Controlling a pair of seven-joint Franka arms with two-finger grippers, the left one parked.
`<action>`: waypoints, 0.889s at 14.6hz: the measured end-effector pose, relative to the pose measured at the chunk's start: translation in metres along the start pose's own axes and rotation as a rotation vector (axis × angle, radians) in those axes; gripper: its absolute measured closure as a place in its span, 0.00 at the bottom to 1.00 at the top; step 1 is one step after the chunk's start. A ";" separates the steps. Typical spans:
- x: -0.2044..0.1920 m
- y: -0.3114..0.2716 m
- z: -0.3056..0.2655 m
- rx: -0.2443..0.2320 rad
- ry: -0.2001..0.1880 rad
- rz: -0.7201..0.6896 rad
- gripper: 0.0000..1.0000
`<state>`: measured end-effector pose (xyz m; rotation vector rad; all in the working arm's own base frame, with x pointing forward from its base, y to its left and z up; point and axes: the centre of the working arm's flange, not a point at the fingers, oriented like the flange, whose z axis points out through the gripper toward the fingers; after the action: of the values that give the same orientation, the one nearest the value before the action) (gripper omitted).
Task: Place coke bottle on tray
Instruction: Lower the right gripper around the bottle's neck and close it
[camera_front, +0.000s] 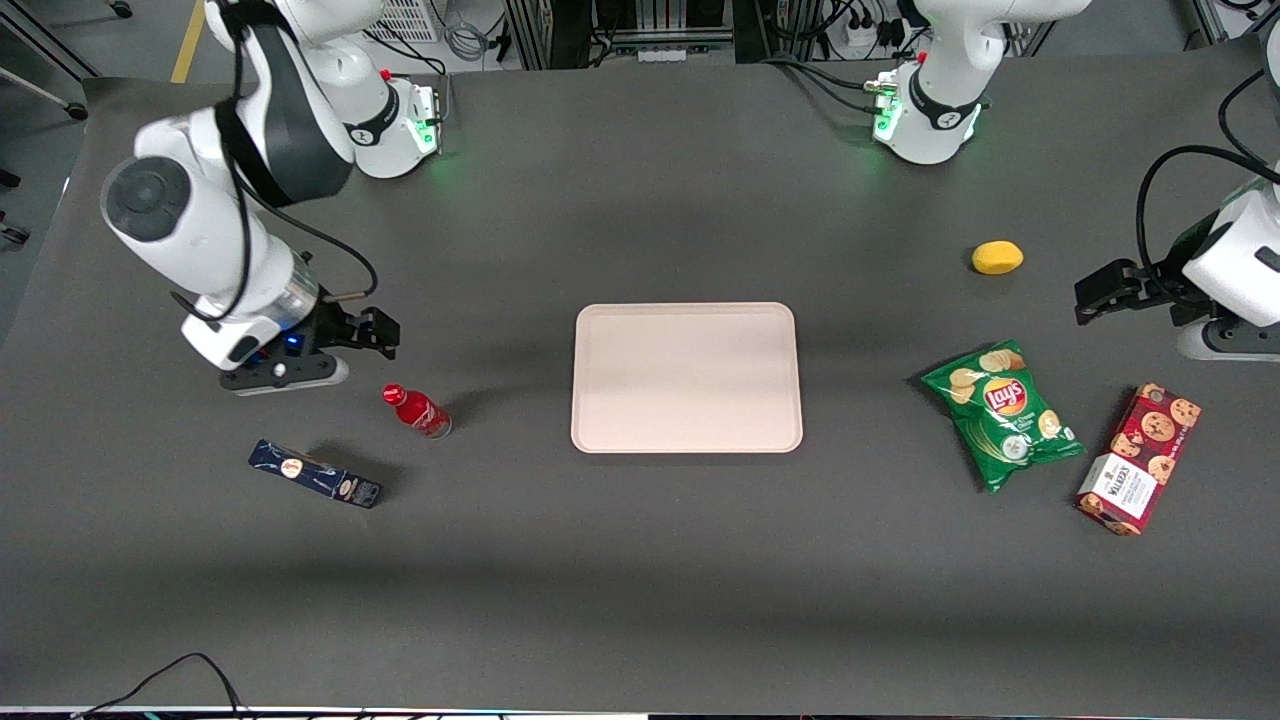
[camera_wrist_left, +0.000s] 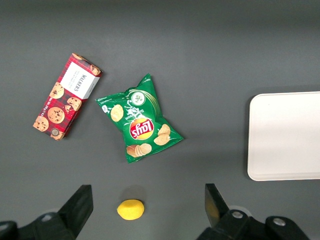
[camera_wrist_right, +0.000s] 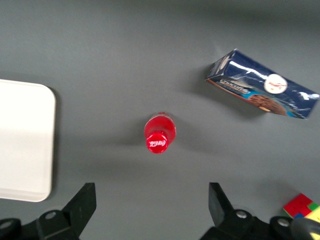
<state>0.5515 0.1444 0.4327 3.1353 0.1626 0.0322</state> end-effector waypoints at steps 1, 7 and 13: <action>-0.001 0.000 0.017 -0.002 -0.010 -0.017 0.00; 0.014 -0.001 0.073 -0.007 -0.001 -0.046 0.00; 0.021 -0.003 0.102 -0.009 0.004 -0.050 0.00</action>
<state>0.5740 0.1490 0.3310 3.1205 0.2398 0.0397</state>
